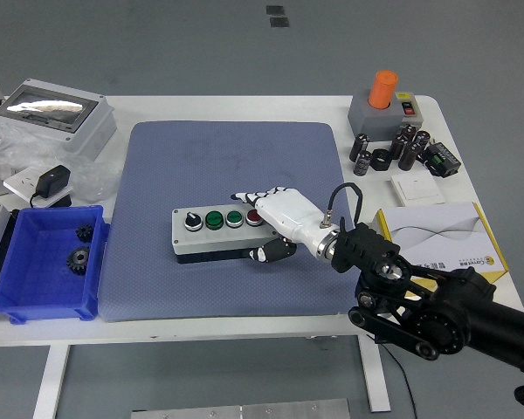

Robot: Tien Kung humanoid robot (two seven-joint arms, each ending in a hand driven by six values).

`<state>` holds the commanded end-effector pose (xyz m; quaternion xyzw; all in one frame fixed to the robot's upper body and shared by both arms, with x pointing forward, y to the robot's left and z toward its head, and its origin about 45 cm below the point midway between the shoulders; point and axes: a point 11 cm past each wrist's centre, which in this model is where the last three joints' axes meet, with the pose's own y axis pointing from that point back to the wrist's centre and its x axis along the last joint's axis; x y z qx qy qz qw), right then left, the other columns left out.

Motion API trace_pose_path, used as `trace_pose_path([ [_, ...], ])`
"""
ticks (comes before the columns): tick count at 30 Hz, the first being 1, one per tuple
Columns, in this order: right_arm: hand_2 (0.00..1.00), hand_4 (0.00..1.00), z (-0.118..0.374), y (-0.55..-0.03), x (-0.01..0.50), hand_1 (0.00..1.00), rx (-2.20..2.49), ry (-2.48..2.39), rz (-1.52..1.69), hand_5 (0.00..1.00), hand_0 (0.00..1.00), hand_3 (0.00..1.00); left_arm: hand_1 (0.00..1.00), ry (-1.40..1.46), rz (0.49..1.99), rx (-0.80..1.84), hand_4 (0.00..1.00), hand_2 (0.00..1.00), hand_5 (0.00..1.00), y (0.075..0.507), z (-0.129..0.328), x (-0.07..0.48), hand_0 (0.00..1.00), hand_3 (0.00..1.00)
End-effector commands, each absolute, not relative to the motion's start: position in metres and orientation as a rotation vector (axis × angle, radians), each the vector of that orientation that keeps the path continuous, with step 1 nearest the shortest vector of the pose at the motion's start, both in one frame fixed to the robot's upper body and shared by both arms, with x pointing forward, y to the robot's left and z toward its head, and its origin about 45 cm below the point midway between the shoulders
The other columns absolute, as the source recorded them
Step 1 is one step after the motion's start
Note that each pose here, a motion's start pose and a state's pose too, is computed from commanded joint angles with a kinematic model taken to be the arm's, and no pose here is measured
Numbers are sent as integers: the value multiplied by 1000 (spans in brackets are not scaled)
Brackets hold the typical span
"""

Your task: Pick up the button,place it on the desk,press the button,press the button

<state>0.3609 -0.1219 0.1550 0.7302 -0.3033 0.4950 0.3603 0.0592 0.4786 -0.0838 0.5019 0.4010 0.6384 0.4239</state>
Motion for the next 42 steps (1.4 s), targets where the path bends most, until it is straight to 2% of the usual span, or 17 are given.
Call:
trace_pose_path([
  [14, 863, 941, 180, -146, 359, 754, 1925, -824, 1196, 369, 735, 977, 683, 1004, 1597, 1256, 713, 677, 818, 479, -84, 59, 700, 798],
  [24, 901, 935, 245, -188, 342, 765, 2159, -843, 1007, 369, 749, 998, 682, 1010, 1602, 1254, 715, 676, 816, 479, -84, 56, 700, 797],
  [25, 927, 882, 259, -193, 343, 781, 2176, -845, 1005, 354, 785, 998, 683, 1010, 1602, 1256, 714, 677, 815, 479, -84, 56, 699, 797],
  [28, 927, 882, 286, -195, 345, 781, 2184, -859, 1039, 354, 785, 998, 683, 1007, 1604, 1254, 714, 677, 815, 480, -83, 57, 699, 797],
  [31, 927, 882, 291, -192, 349, 781, 2105, -822, 1099, 354, 785, 998, 683, 1001, 1606, 1249, 714, 677, 815, 481, -83, 58, 699, 797],
  [32, 846, 757, 290, -191, 350, 748, 2084, -810, 1108, 330, 765, 946, 683, 1000, 1607, 1248, 708, 677, 804, 481, -83, 59, 699, 797],
  [37, 846, 757, 274, -186, 354, 748, 1955, -720, 1121, 330, 765, 946, 683, 1001, 1606, 1249, 708, 677, 804, 481, -83, 58, 699, 797],
  [38, 657, 508, 270, -186, 354, 530, 1930, -702, 1120, 311, 508, 859, 683, 1001, 1606, 1250, 706, 676, 800, 481, -83, 58, 699, 796],
  [42, 657, 508, 256, -180, 352, 530, 1876, -635, 1114, 311, 508, 859, 683, 1001, 1607, 1249, 706, 676, 800, 481, -83, 59, 699, 796],
])
